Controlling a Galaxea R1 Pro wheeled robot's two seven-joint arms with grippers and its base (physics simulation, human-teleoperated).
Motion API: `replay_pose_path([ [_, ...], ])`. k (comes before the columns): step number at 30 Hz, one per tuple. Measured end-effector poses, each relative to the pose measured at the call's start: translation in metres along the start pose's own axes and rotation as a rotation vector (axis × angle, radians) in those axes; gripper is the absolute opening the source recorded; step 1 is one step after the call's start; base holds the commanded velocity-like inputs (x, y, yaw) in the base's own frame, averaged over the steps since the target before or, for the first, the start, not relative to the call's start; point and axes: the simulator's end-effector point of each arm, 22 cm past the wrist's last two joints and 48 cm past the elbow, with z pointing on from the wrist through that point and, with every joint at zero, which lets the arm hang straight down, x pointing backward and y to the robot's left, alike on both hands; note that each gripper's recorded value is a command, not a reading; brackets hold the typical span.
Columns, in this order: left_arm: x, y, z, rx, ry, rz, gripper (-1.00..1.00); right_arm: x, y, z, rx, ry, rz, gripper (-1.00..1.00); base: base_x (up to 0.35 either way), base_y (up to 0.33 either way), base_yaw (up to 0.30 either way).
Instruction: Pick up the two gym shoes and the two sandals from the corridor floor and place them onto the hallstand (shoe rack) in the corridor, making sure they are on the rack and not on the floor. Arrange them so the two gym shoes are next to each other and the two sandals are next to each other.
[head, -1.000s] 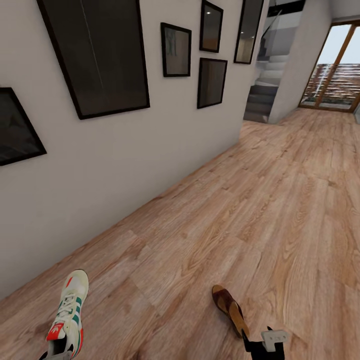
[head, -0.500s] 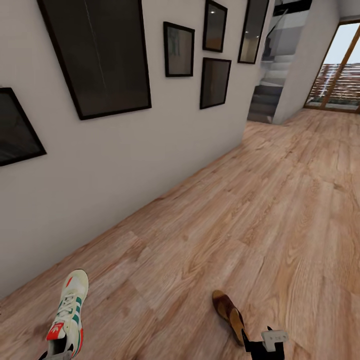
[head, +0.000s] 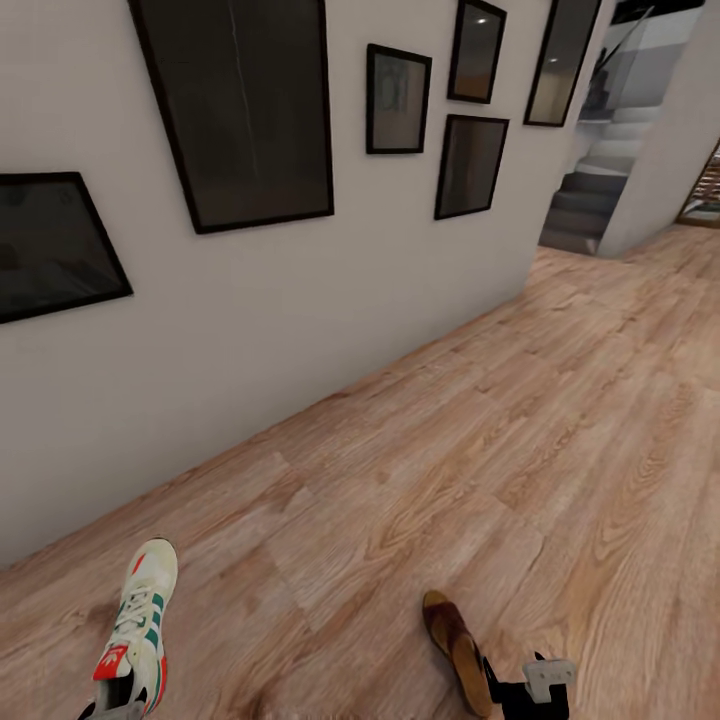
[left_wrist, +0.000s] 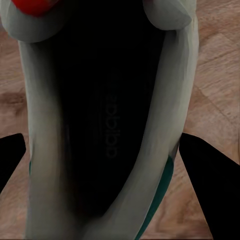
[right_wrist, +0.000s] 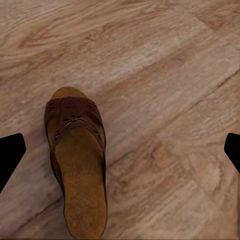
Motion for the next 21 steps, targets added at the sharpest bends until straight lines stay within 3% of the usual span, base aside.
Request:
replay_pose_path([
  [7,0.0000,0.0005,0.0000,-0.001,0.000,0.000,-1.00,0.0000,-0.0004,0.0000,0.001,0.000,0.000,1.00,-0.206,-0.201,0.222],
  [13,-0.0003,0.0010,-0.0002,-0.002,-0.001,-0.003,-1.00,-0.0001,-0.0003,-0.0001,0.001,0.000,0.000,1.00,-0.083,-0.038,0.025],
  [15,-0.0025,0.0044,0.0000,-0.019,-0.012,-0.029,-1.00,0.0000,-0.0005,0.0000,0.002,0.000,0.001,1.00,-0.255,-0.001,0.001],
  [21,-0.0037,0.0053,-0.0001,-0.024,-0.017,-0.039,-1.00,-0.0002,-0.0005,-0.0001,0.002,-0.001,0.001,1.00,-0.074,0.000,0.000],
])
